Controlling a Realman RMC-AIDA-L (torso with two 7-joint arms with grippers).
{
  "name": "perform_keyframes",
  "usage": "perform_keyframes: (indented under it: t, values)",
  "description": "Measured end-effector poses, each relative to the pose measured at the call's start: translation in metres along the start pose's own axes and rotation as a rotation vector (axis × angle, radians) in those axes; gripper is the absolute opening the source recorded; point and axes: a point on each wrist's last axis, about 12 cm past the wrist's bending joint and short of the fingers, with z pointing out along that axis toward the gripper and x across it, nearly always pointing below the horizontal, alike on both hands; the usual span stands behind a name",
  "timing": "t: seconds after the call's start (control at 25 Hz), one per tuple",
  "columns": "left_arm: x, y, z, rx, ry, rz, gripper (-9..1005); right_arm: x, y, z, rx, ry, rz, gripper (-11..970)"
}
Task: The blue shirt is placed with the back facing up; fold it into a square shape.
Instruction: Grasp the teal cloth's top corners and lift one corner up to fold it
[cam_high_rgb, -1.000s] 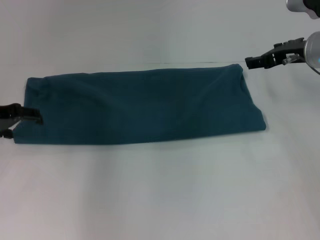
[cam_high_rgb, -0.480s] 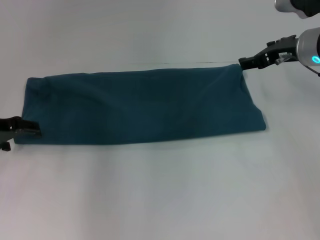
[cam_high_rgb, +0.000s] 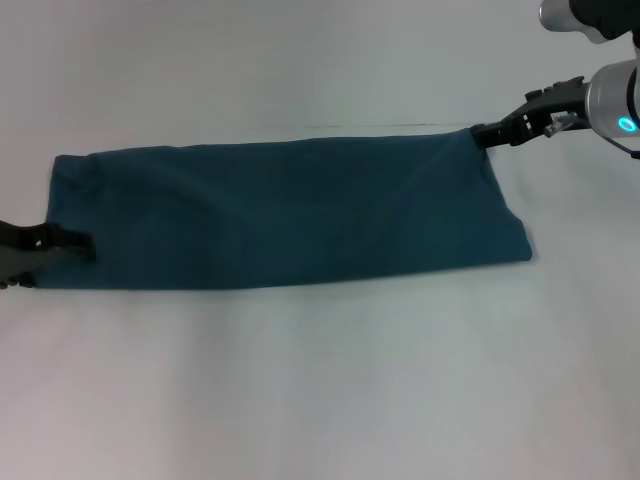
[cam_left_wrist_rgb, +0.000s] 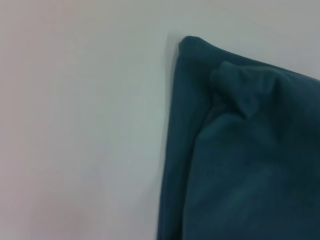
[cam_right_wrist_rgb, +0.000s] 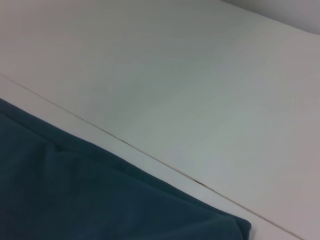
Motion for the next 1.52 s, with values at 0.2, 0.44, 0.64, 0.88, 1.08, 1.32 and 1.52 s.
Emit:
perform_keyframes:
  t: [0.2, 0.44, 0.64, 0.88, 1.08, 1.32, 1.52]
  values:
    - [0.000, -0.006, 0.006, -0.005, 0.010, 0.032, 885, 0.002, 0.000, 0.000, 0.000, 0.004, 0.001, 926]
    - [0.000, -0.006, 0.008, -0.009, 0.001, 0.068, 874, 0.003, 0.002, 0.001, -0.003, 0.009, -0.011, 926]
    - [0.001, -0.010, 0.010, -0.008, 0.004, 0.097, 687, 0.002, 0.004, 0.001, -0.006, 0.011, -0.022, 925]
    - [0.001, -0.012, 0.012, -0.013, 0.002, 0.135, 401, 0.001, 0.006, 0.000, -0.018, 0.011, -0.019, 924]
    - [-0.001, -0.012, 0.011, -0.013, -0.009, 0.153, 229, 0.003, 0.005, -0.001, -0.021, 0.007, 0.001, 922]
    - [-0.004, -0.013, 0.009, -0.012, -0.019, 0.193, 122, 0.014, 0.001, -0.004, -0.048, -0.068, 0.082, 885]
    - [-0.012, -0.020, 0.003, 0.005, -0.032, 0.231, 48, 0.030, -0.002, -0.006, -0.071, -0.170, 0.135, 776]
